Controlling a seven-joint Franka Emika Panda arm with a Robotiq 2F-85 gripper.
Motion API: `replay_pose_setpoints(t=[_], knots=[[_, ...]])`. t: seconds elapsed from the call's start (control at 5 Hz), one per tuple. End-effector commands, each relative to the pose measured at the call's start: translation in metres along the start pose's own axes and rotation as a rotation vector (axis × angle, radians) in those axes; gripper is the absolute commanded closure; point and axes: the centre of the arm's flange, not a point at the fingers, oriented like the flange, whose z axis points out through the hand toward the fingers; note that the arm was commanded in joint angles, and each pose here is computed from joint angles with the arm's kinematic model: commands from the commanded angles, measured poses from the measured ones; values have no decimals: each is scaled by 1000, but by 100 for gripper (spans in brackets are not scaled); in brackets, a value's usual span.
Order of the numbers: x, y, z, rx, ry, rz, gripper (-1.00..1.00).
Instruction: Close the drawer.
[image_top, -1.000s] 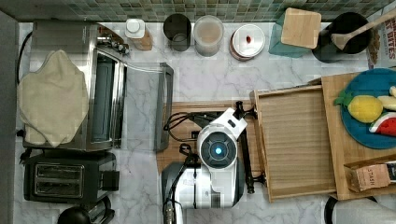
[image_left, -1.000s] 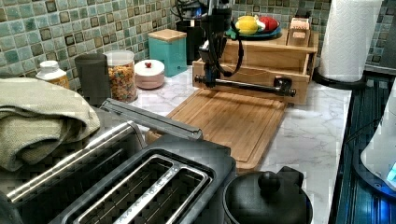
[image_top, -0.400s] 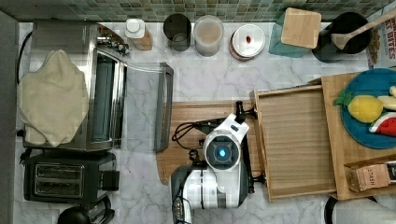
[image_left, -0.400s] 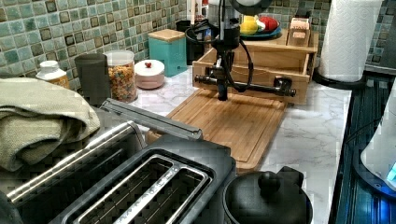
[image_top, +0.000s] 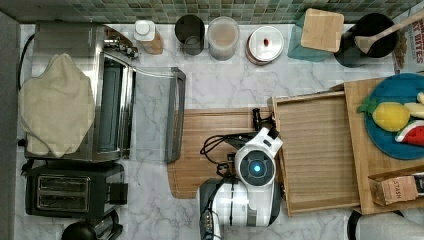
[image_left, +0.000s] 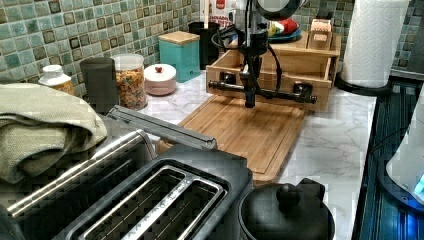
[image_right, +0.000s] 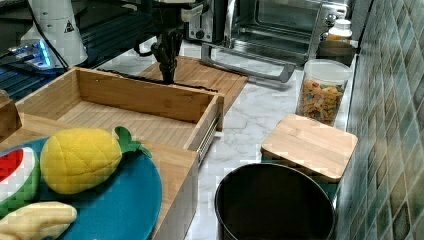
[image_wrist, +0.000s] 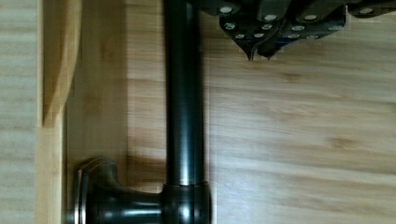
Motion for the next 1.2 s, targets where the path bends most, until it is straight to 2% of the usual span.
replay_pose_setpoints(t=[0.2,0.4,0.6,1.2], knots=[[5,122,-27,-67,97,37,100],[2,173,-41,-102,140,67,100],[-1,224,-49,-113,133,66,100],[-17,331,-86,-174,163,110,100]])
